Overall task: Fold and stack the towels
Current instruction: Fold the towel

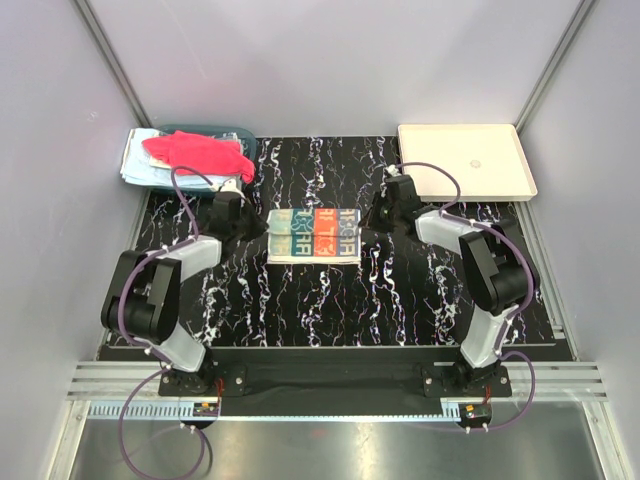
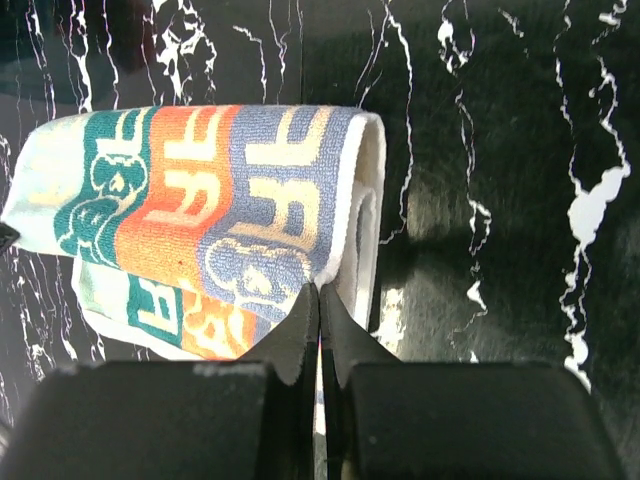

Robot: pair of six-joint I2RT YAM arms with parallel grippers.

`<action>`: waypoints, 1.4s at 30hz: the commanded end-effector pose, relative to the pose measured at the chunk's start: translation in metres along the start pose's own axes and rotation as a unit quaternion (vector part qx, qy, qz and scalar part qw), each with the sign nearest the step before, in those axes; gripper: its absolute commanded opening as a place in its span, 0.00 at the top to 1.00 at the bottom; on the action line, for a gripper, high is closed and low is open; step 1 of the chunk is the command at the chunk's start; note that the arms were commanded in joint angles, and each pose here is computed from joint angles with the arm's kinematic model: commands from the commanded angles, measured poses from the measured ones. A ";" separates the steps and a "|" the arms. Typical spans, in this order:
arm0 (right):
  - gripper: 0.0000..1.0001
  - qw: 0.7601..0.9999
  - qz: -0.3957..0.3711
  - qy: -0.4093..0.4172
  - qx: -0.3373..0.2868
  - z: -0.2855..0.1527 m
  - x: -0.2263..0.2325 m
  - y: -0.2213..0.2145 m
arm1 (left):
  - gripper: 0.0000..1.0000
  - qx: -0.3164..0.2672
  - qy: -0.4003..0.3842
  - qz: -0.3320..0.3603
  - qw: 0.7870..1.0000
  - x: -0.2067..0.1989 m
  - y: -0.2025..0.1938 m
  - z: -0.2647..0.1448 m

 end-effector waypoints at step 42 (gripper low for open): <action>0.80 0.999 0.001 -0.003 -0.035 -0.034 0.006 -0.038 | 0.82 -0.018 -0.011 0.013 1.000 0.008 -0.037 -0.035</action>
Point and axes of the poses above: each gripper's point midway between its finger pads, its own z axis out along the fingers, its own x axis along the line the jaws close on, y = z × x, the point moved 5 cm from there along -z, back along the fingers, and after that the axes turned 4 degrees about z, right-handed, at the moved point
